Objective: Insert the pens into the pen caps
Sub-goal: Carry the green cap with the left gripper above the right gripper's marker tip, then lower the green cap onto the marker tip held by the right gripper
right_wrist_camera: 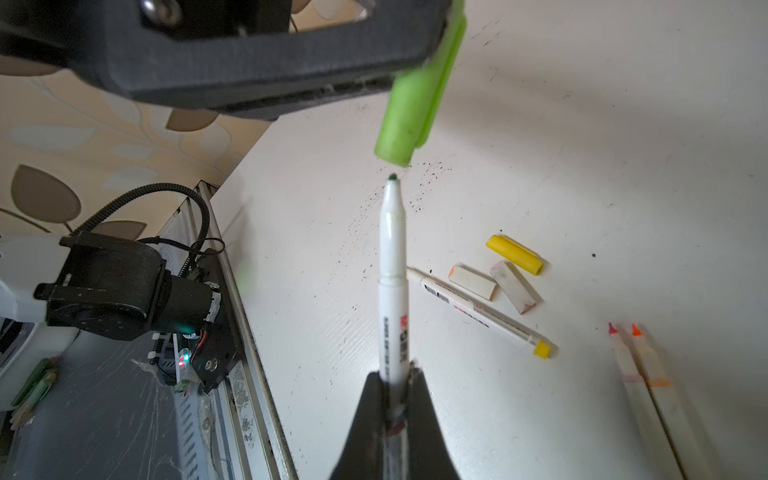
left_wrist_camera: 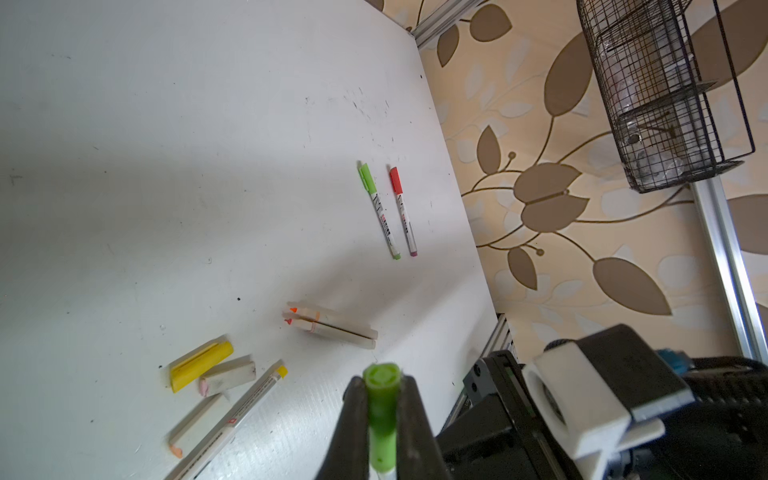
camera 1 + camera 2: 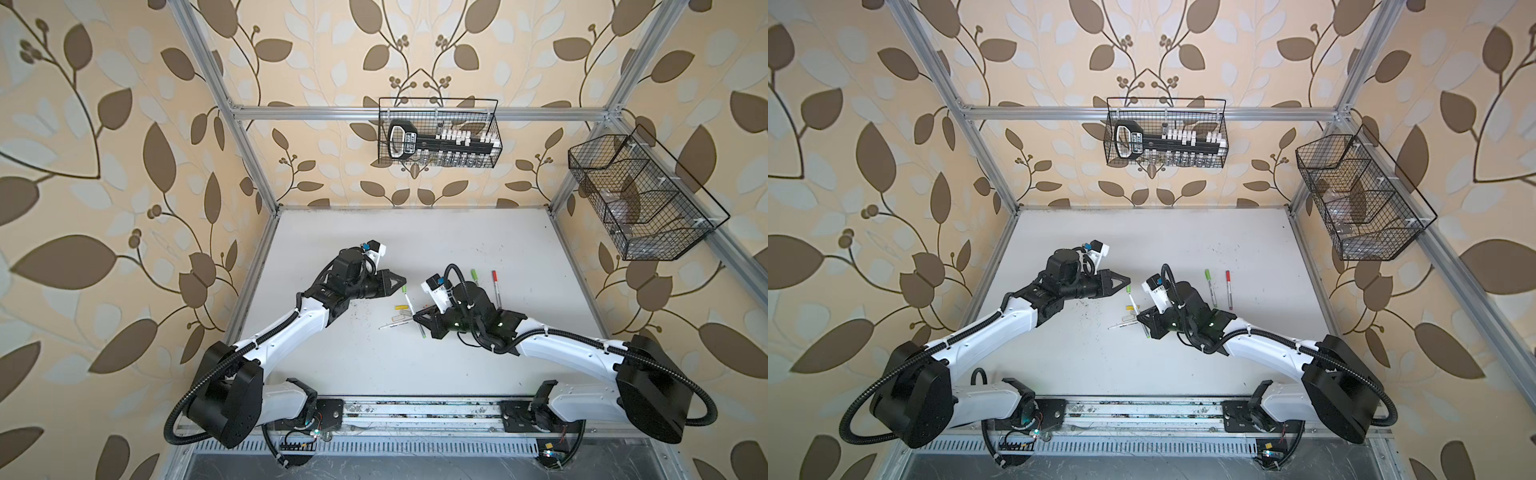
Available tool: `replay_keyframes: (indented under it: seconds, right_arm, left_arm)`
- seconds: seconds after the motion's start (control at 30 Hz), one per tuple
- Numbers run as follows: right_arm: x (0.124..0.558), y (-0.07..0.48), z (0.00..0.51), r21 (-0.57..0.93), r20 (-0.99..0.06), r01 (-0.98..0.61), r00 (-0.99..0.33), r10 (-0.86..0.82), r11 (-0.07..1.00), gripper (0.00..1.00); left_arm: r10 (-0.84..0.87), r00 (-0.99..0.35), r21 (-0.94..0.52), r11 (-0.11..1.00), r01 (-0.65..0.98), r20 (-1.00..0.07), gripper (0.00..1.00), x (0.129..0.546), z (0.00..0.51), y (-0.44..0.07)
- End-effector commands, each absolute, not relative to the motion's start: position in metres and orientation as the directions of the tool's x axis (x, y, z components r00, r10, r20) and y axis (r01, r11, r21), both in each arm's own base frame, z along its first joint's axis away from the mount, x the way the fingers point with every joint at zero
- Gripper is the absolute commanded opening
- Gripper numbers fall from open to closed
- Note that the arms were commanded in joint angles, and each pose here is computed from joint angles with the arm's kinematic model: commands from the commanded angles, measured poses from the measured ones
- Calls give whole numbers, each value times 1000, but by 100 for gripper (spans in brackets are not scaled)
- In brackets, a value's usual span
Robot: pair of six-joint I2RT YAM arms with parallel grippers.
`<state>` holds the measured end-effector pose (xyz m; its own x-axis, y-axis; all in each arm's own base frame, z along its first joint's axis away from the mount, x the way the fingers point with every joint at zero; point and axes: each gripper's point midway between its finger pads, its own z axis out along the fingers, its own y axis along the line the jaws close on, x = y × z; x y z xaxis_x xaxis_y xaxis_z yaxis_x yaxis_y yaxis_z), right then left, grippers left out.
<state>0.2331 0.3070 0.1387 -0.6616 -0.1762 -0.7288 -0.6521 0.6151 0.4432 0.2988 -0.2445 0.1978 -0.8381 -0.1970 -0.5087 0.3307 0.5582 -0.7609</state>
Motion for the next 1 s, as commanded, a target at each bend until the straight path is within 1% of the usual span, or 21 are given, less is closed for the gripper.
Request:
replay_keyframes:
  seconds: [0.0, 0.33, 0.53, 0.77, 0.97]
  right_arm:
    - [240, 313, 156, 441, -755, -661, -639, -147, 607, 7]
    - [244, 317, 162, 439, -762, -666, -632, -142, 603, 7]
    - [242, 319, 160, 444, -756, -669, -637, -152, 595, 7]
    - [244, 317, 159, 441, -756, -662, -637, -147, 606, 7]
    - [250, 320, 163, 441, -763, -658, -633, -132, 610, 7]
  left_arm:
    - [-204, -809, -762, 519, 388, -551, 4, 295, 218, -245]
    - [-209, -810, -766, 515, 384, -547, 4, 293, 217, -245]
    - [-259, -782, -758, 535, 373, -567, 4, 300, 220, -239]
    - [-249, -786, -771, 499, 397, -566, 4, 300, 226, -245]
    - [-237, -788, -769, 494, 406, -568, 4, 294, 225, -246]
